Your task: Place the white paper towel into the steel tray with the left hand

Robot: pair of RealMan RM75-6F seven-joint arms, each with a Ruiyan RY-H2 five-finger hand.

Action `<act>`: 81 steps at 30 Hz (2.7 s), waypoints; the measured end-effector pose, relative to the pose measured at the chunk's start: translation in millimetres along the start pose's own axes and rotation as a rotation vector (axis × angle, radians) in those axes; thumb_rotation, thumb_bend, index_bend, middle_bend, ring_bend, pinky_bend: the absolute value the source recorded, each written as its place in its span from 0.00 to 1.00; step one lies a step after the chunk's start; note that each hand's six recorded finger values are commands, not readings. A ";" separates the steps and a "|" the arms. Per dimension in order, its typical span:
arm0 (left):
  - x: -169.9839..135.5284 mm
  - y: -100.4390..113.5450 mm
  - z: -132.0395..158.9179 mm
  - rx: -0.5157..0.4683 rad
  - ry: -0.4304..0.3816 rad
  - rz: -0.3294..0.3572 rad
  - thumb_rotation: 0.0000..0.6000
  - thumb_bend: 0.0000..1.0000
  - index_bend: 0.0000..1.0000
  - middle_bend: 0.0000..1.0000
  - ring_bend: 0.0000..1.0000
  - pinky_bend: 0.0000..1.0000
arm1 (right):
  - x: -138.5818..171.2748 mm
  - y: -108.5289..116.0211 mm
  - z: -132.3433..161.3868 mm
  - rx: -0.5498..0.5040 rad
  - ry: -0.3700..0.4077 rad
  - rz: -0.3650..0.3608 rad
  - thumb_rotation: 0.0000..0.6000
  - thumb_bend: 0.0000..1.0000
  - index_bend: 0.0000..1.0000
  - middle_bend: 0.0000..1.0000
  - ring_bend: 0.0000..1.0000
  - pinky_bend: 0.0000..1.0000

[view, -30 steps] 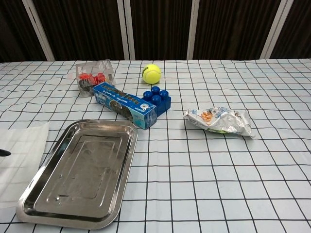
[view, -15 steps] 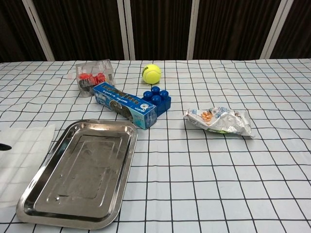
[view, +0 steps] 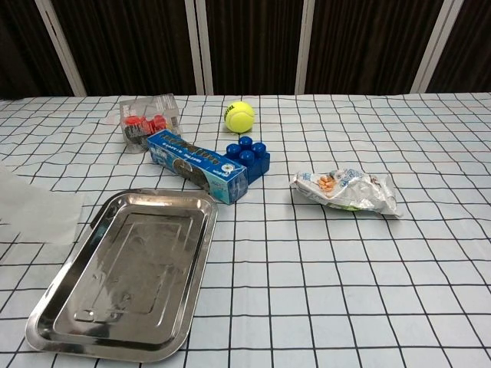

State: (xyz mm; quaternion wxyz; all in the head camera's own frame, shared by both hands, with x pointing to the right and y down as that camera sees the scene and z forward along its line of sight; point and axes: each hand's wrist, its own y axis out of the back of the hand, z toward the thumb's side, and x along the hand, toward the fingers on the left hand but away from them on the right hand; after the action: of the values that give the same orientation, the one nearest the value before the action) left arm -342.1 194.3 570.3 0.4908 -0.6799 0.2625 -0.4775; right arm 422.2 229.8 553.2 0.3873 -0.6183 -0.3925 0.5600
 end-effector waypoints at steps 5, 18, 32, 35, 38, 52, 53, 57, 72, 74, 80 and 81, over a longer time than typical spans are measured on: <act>23.8 35.7 27.9 -0.026 -0.073 0.103 1.00 0.49 0.56 0.01 0.00 0.00 | -0.5 0.4 -0.8 -0.001 -0.003 -0.001 1.00 0.31 0.00 0.00 0.00 0.00; 28.9 16.1 103.6 0.045 -0.299 0.096 1.00 0.49 0.56 0.01 0.00 0.00 | -0.3 2.2 -5.5 -0.011 -0.019 -0.004 1.00 0.31 0.00 0.00 0.00 0.00; -6.2 -55.9 86.0 0.122 -0.418 -0.065 1.00 0.49 0.56 0.02 0.00 0.00 | -0.4 0.1 -4.9 -0.002 -0.023 0.005 1.00 0.31 0.00 0.00 0.00 0.00; -12.7 -66.8 81.1 0.145 -0.453 -0.091 1.00 0.49 0.56 0.02 0.00 0.00 | -0.4 -0.2 -4.6 -0.001 -0.023 0.006 1.00 0.31 0.00 0.00 0.00 0.00; -16.6 -74.2 79.2 0.178 -0.499 -0.101 1.00 0.49 0.56 0.03 0.00 0.00 | -0.4 -0.3 -4.6 -0.002 -0.025 0.006 1.00 0.31 0.00 0.00 0.00 0.00; -12.6 -83.7 76.8 0.271 -0.600 -0.110 1.00 0.49 0.56 0.03 0.00 0.00 | -0.7 -0.2 -4.6 -0.003 -0.024 0.006 1.00 0.31 0.00 0.00 0.00 0.00; -11.8 -83.4 77.1 0.275 -0.604 -0.108 1.00 0.49 0.56 0.03 0.00 0.00 | -0.7 -0.1 -4.6 -0.003 -0.024 0.005 1.00 0.31 0.00 0.00 0.00 0.00; -7.2 -83.0 78.5 0.312 -0.626 -0.094 1.00 0.49 0.56 0.03 0.00 0.00 | -0.6 -0.3 -4.7 -0.004 -0.024 0.007 1.00 0.31 0.00 0.00 0.00 0.00; 2.3 -84.8 92.6 0.365 -0.692 -0.073 1.00 0.49 0.56 0.03 0.00 0.00 | -1.2 0.3 -4.6 -0.006 -0.021 0.006 1.00 0.31 0.00 0.00 0.00 0.00; 2.1 -83.8 94.7 0.365 -0.701 -0.068 1.00 0.49 0.56 0.03 0.00 0.00 | -1.1 0.1 -4.5 -0.006 -0.021 0.007 1.00 0.31 0.00 0.00 0.00 0.00; 1.4 -78.6 102.5 0.358 -0.727 -0.047 1.00 0.49 0.56 0.03 0.00 0.00 | -1.3 -0.4 -4.0 -0.006 -0.020 0.008 1.00 0.31 0.00 0.00 0.00 0.00; 1.1 -78.0 103.5 0.358 -0.732 -0.044 1.00 0.49 0.56 0.03 0.00 0.00 | -1.3 -0.5 -3.9 -0.006 -0.020 0.009 1.00 0.31 0.00 0.00 0.00 0.00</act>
State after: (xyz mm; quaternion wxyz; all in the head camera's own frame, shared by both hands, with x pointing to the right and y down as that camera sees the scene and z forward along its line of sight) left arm -256.5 266.2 635.9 0.6522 -0.7141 -0.0315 -0.2526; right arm 426.0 228.6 554.5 0.3791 -0.6157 -0.3954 0.5665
